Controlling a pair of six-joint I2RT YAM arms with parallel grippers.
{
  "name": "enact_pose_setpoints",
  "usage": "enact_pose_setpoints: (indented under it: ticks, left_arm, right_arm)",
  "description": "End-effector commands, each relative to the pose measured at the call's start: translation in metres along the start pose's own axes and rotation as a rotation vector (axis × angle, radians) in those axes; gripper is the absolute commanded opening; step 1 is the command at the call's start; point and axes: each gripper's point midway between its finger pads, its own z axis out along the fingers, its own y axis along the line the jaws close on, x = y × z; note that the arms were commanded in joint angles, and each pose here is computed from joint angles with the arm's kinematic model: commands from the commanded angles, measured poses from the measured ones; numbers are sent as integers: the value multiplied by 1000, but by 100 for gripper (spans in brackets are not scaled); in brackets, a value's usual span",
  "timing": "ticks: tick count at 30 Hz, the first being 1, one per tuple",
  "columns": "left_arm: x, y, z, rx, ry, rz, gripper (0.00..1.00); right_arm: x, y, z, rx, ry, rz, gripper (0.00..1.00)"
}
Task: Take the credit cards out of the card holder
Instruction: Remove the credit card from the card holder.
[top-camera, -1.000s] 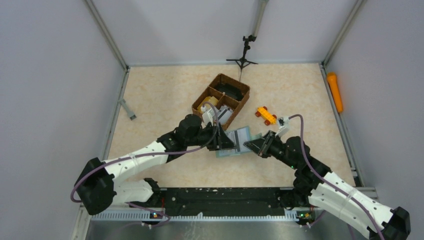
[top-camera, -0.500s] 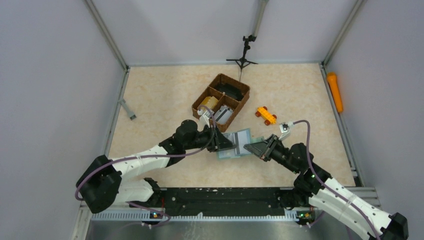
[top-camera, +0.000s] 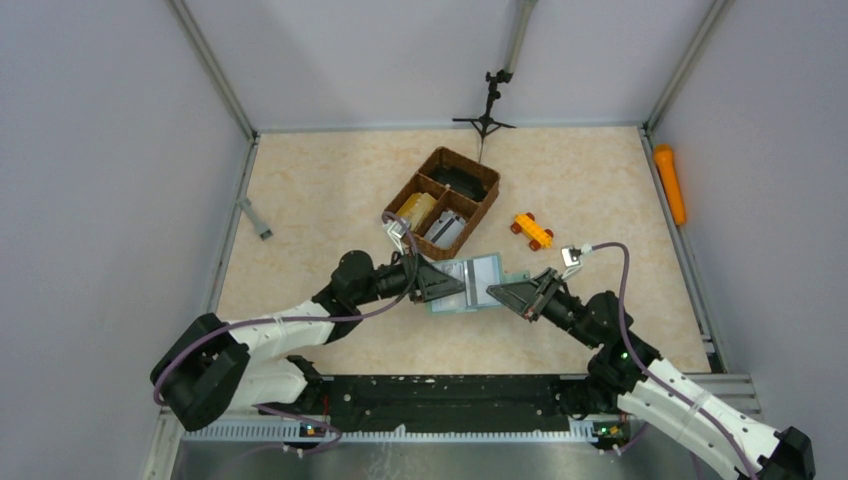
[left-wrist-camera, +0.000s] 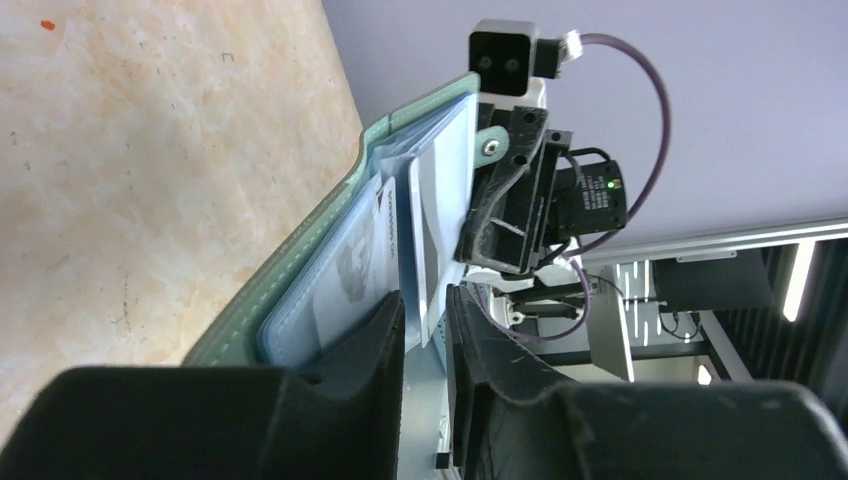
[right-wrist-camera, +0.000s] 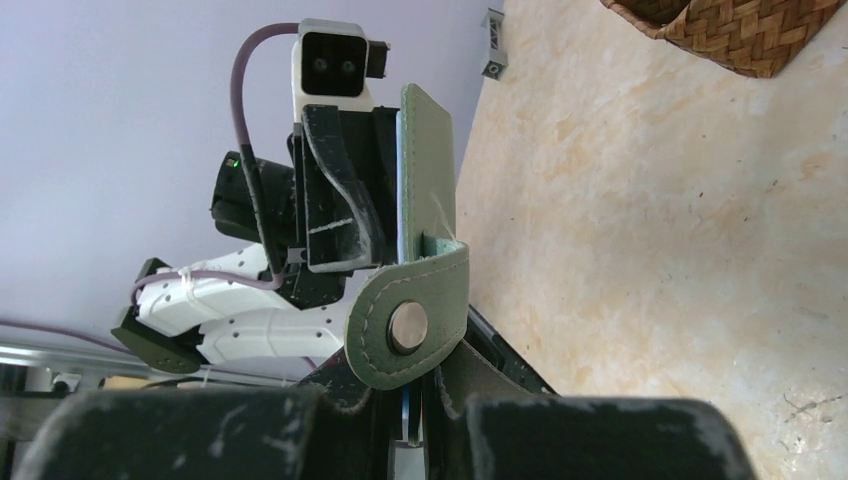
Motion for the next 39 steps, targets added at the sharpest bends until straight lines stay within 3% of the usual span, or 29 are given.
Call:
enact_pose_setpoints:
  ticks: [1, 8, 21, 34, 37, 39]
  left_arm:
    - [-9, -32, -9, 114, -40, 44, 24]
    - [-6, -33, -6, 108, -3, 34, 13]
    - [-5, -30, 2, 103, 34, 26, 17]
    - [-5, -41, 6, 179, 50, 23, 11]
    - [-6, -44, 5, 205, 46, 18, 0]
    - [-7, -42, 4, 202, 27, 20, 0]
  right_arm:
    - [-10, 33, -3, -130, -37, 19, 0]
    - [-9, 36, -3, -146, -30, 28, 0]
    - [-5, 37, 0, -153, -1, 38, 0]
    - [1, 39, 3, -174, 32, 51, 0]
    - [3, 37, 3, -175, 38, 52, 0]
    - [3, 35, 3, -171, 34, 47, 0]
